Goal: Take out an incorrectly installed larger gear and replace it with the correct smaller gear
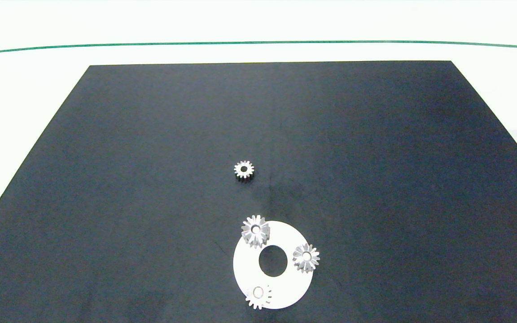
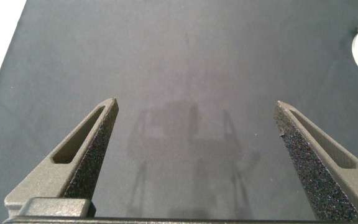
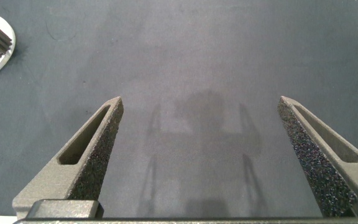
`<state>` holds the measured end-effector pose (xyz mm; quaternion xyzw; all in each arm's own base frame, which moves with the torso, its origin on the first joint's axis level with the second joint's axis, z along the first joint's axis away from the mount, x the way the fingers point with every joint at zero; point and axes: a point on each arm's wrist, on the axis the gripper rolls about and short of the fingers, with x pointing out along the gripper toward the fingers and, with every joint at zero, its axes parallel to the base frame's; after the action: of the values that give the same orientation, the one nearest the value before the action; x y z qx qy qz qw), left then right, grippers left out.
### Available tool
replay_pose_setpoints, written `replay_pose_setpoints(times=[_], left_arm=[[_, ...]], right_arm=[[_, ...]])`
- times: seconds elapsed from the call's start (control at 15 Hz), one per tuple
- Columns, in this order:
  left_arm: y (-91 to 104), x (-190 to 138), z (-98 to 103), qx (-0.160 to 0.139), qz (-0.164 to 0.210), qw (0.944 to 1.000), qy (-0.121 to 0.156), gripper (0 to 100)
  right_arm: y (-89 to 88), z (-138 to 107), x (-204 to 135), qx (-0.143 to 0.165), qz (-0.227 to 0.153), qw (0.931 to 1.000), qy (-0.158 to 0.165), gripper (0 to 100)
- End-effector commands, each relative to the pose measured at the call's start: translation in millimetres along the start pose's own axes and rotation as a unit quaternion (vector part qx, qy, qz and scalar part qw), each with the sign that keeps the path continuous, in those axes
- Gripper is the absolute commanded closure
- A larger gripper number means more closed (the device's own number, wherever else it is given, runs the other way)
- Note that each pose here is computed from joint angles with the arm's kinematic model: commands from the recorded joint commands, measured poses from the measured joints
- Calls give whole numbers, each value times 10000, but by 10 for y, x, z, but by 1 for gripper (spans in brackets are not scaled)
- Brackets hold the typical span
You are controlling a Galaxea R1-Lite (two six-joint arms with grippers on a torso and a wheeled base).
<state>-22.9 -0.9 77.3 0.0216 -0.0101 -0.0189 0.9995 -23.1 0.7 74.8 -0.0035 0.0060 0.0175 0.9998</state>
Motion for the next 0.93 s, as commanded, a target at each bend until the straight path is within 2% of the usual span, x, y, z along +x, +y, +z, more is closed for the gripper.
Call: replay_pose_setpoints(times=[0.07, 0.33, 0.4, 0.47, 0.6, 0.67, 0.73, 0.8, 0.87, 0.93], left_arm=[[0, 1, 1, 1, 0, 10000, 5, 0], [0, 1, 5, 16, 0, 10000, 5, 0], [2, -1, 72, 59, -5, 9999, 89, 0], [9, -8, 238, 166, -25, 9995, 280, 0], [27, -11, 678, 248, -110, 9985, 466, 0], [48, 103, 1057, 413, -190, 9972, 588, 0], [60, 252, 1254, 790, -271, 9937, 742, 0], [68, 415, 1384, 1048, -338, 9894, 944, 0], [73, 595, 1462, 1120, -395, 9856, 1203, 0], [57, 780, 1528, 1149, -638, 9812, 1410, 0]], right_arm=[[0, 0, 1, -2, 2, 10000, 8, 0], [-2, 2, 2, -1, -36, 10000, 32, 0], [-5, 20, 6, -15, -189, 9998, 87, 0], [-8, 91, 11, -68, -149, 9997, 172, 0], [-10, 464, 33, -121, -101, 9996, 225, 0], [-16, 849, 138, -119, -76, 9994, 309, 0], [-19, 1100, 257, -126, -6, 9992, 384, 0], [-20, 1297, 386, -125, 73, 9988, 467, 0], [-21, 1465, 538, -124, 114, 9981, 596, 0], [-17, 1580, 684, -126, 185, 9971, 733, 0]])
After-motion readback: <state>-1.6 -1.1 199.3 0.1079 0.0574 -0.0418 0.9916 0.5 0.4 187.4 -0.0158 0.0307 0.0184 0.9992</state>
